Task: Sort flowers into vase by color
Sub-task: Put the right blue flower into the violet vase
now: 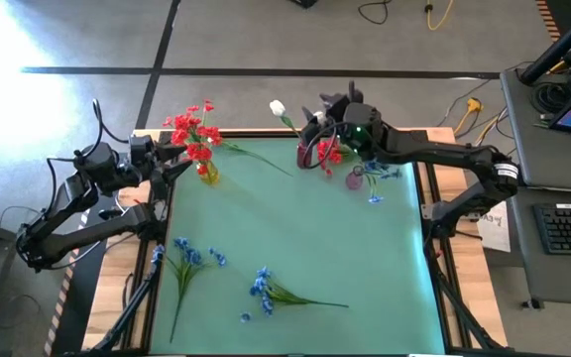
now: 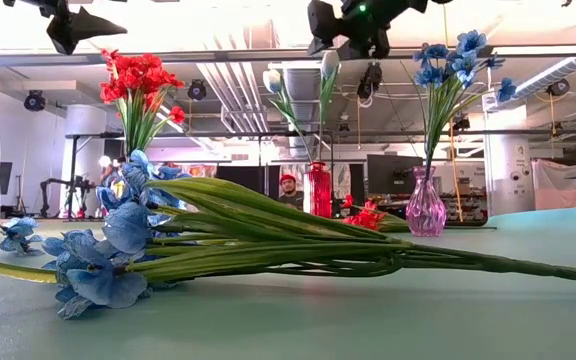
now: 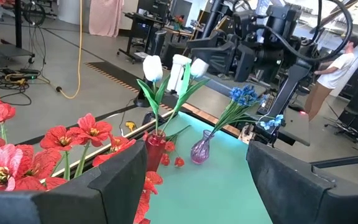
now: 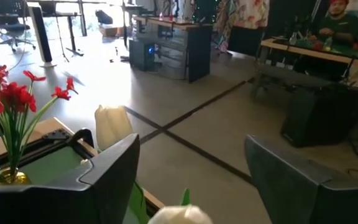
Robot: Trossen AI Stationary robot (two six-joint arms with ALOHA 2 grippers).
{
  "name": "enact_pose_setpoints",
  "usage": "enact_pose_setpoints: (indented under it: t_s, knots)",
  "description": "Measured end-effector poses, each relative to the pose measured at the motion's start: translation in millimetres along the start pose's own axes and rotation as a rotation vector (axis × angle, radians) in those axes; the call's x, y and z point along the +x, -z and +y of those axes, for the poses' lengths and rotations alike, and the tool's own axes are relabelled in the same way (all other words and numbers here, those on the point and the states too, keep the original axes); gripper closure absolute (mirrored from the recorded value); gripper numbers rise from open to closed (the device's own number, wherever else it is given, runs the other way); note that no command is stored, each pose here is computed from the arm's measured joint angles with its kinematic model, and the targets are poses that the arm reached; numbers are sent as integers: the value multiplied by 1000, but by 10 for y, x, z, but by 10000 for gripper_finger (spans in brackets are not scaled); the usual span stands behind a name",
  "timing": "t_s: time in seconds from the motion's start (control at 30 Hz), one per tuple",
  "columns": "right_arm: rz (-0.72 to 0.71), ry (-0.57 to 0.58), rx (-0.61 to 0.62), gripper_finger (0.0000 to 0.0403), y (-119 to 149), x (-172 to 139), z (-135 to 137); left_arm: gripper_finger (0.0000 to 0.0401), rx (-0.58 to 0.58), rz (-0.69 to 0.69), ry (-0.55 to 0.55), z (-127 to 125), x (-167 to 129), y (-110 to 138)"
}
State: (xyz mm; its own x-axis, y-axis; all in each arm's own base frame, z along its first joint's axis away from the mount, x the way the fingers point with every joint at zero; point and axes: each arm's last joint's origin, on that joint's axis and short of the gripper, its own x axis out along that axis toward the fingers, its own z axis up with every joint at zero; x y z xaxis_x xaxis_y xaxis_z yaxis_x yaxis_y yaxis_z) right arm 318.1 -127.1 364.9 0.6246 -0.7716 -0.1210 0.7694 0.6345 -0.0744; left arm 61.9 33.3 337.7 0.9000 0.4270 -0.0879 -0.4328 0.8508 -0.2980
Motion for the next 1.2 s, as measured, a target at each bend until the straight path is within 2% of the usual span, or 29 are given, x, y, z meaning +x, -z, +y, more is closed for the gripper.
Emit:
enact_pose_setpoints:
  t_s: [0.23,0.47,0.63,0.77,1.03,1.2]
  knots:
    - [-15,-22,-64,101,-251,-85,35,137,10,5,-1,3,25,4]
    - [-53,-80,-154,107,-450,-222,147,137,15,43,-12,36,210,55]
    - [-31,-299,-267,110,-502,-384,331,137,26,50,-13,41,295,46]
    - [30,-480,-296,110,-476,-522,468,137,40,45,-11,40,316,38]
    - [202,-689,-306,110,-311,-778,684,137,44,48,-11,41,321,40]
    - [246,-884,-229,110,-289,-956,841,137,44,49,-12,41,322,42]
